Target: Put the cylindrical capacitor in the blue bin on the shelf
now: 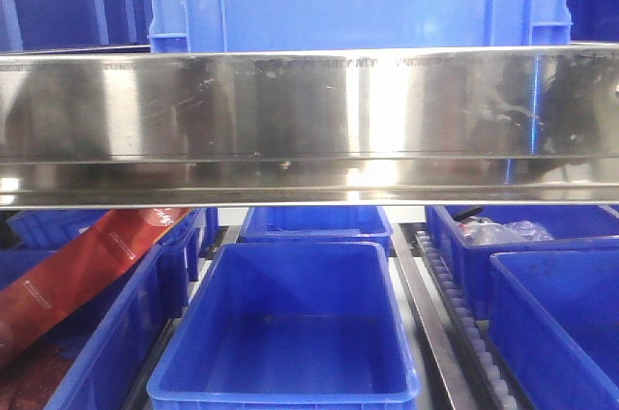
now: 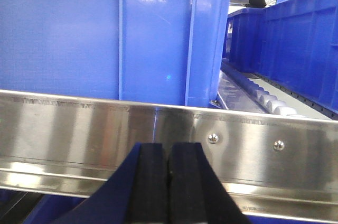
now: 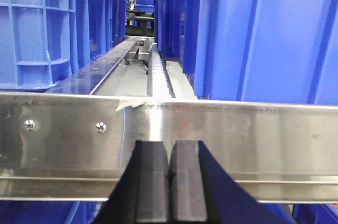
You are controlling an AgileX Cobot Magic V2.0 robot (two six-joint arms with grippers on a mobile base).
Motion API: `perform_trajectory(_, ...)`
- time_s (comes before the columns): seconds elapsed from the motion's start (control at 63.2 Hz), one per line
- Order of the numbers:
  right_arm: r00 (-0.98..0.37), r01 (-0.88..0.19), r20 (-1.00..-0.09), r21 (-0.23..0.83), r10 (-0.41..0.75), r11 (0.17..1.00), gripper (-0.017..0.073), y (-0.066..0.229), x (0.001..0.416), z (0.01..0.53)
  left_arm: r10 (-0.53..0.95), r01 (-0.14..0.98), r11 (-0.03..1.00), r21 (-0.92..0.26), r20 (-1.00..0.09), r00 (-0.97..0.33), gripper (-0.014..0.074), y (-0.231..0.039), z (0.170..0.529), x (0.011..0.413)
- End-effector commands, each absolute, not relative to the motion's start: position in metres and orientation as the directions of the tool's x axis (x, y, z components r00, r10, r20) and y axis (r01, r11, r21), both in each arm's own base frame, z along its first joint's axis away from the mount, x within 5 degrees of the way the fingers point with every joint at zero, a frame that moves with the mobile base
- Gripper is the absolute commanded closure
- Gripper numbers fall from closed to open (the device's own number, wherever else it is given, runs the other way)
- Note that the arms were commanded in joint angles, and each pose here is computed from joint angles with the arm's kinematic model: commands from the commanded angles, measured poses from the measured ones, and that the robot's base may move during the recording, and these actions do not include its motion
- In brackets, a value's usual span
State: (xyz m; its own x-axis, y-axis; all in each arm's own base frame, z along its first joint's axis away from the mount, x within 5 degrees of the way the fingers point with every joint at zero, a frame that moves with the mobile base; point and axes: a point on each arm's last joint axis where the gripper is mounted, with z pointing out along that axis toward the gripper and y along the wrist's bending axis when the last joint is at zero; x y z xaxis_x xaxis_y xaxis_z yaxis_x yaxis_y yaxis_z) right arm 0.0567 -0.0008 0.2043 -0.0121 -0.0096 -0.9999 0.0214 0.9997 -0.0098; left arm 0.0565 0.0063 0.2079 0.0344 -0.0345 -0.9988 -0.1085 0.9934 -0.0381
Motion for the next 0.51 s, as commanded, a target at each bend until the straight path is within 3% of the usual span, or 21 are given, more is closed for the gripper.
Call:
perform_trajectory(0.0, 0.015, 0.031, -1.000, -0.015, -0.016, 0.999, 0.0722, -0.0014, 0.0565, 0.2066, -0.033, -0.102, 0.994, -0.039, -0.998, 0.060, 0.0705, 0.0059, 0.2104, 0.0560)
perform_trajectory(0.49, 0.015, 0.031, -1.000, -0.015, -0.016, 0.999, 0.0722, -0.0014, 0.0565, 0.2066, -0.033, -0.102, 0.994, -0.039, -0.998, 0.060, 0.0705, 0.0059, 0.2104, 0.0560)
